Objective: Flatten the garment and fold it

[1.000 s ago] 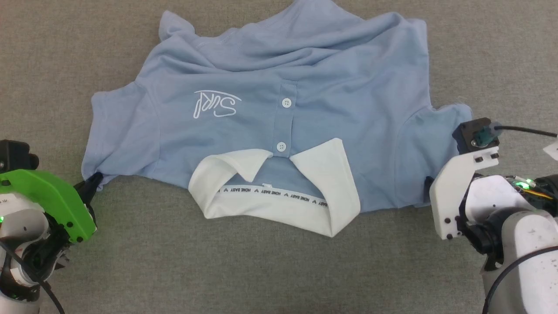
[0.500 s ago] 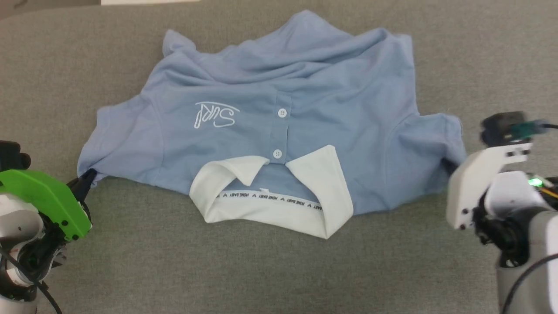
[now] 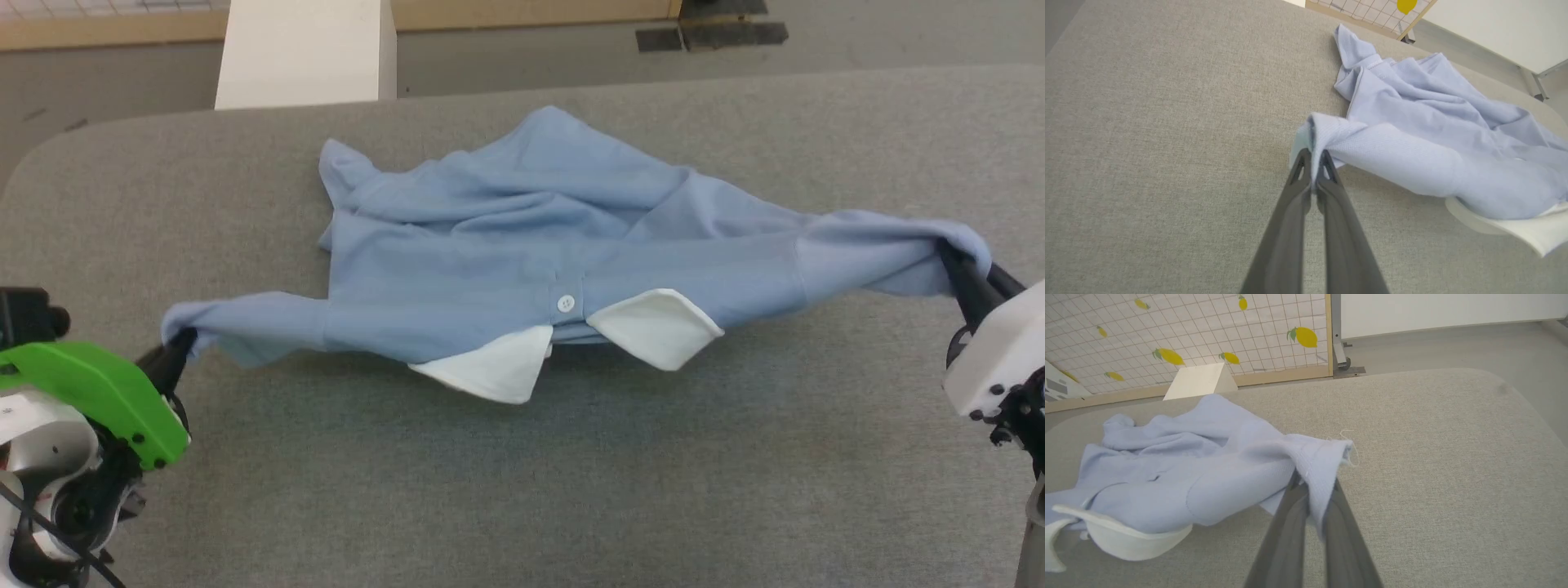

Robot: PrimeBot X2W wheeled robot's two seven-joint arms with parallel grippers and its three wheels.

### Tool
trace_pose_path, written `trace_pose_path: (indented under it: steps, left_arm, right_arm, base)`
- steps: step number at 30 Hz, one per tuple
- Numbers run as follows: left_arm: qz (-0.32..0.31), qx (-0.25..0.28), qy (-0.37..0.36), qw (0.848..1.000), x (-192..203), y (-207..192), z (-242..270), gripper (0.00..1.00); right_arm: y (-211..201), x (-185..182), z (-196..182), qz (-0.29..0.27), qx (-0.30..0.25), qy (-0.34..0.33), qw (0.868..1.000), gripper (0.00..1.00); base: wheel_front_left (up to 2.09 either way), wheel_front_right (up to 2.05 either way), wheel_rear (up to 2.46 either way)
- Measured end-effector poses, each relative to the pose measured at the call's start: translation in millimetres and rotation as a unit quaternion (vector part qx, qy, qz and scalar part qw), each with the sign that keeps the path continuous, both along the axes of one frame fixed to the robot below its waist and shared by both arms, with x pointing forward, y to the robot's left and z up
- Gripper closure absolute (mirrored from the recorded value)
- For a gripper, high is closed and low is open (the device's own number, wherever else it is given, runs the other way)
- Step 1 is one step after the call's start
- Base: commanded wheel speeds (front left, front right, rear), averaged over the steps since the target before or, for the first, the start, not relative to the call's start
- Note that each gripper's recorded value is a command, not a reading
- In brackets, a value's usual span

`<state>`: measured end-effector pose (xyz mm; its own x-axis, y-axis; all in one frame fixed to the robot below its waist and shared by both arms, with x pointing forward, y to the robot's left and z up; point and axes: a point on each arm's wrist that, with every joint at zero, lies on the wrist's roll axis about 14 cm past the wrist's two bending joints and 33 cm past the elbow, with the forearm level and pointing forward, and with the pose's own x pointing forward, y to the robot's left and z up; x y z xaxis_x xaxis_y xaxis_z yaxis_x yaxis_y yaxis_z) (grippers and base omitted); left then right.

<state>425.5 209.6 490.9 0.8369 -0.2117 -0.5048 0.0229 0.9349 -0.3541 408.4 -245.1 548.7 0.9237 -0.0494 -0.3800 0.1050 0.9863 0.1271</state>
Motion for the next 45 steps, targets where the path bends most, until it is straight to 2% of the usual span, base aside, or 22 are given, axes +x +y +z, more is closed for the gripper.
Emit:
trace_pose_path:
  steps: [5,9,14,17,21,24,27,32,38,42,45]
  left_arm:
    - [-0.009,-0.011,-0.085,0.996,17,-8,51,1.0]
    - [-0.023,-0.005,-0.18,0.983,38,-16,116,1.0]
    - [-0.051,-0.001,-0.272,0.961,55,-34,190,1.0]
    - [-0.064,0.025,-0.307,0.949,63,-42,223,1.0]
    - [-0.061,0.045,-0.354,0.932,71,-44,268,1.0]
    - [-0.052,0.052,-0.39,0.918,74,-44,299,1.0]
    - [-0.048,0.055,-0.405,0.911,77,-44,314,1.0]
    - [-0.05,0.07,-0.389,0.917,93,-42,308,1.0]
    - [-0.056,0.123,-0.365,0.921,128,-39,293,1.0]
    - [-0.038,0.155,-0.367,0.916,157,-24,297,1.0]
    - [-0.028,0.168,-0.385,0.907,179,-17,304,1.0]
  right_arm:
    - [1,7,40,0.004,0.02,-0.076,0.997,1.0]
    - [4,22,90,0.013,0.028,-0.147,0.989,1.0]
    - [18,38,169,0.039,0.031,-0.24,0.97,1.0]
    - [25,44,211,0.051,0.028,-0.287,0.956,1.0]
    - [31,50,251,0.061,0.032,-0.328,0.942,1.0]
    - [37,54,269,0.069,0.027,-0.342,0.937,1.0]
    - [41,59,276,0.074,0.025,-0.344,0.936,1.0]
    - [46,74,277,0.078,0.025,-0.337,0.938,1.0]
    - [52,110,279,0.079,0.016,-0.328,0.941,1.0]
    - [58,141,285,0.083,0.02,-0.338,0.937,1.0]
    - [59,168,294,0.08,0.028,-0.356,0.93,1.0]
  base:
    - [0.0,0.0,0.0]
    - [0.0,0.0,0.0]
    - [0.0,0.0,0.0]
    - [0.0,0.0,0.0]
    - [0.0,0.0,0.0]
    - [0.0,0.0,0.0]
    - [0.0,0.0,0.0]
    - [0.0,0.0,0.0]
    - [0.0,0.0,0.0]
    - [0.0,0.0,0.0]
    - [0.0,0.0,0.0]
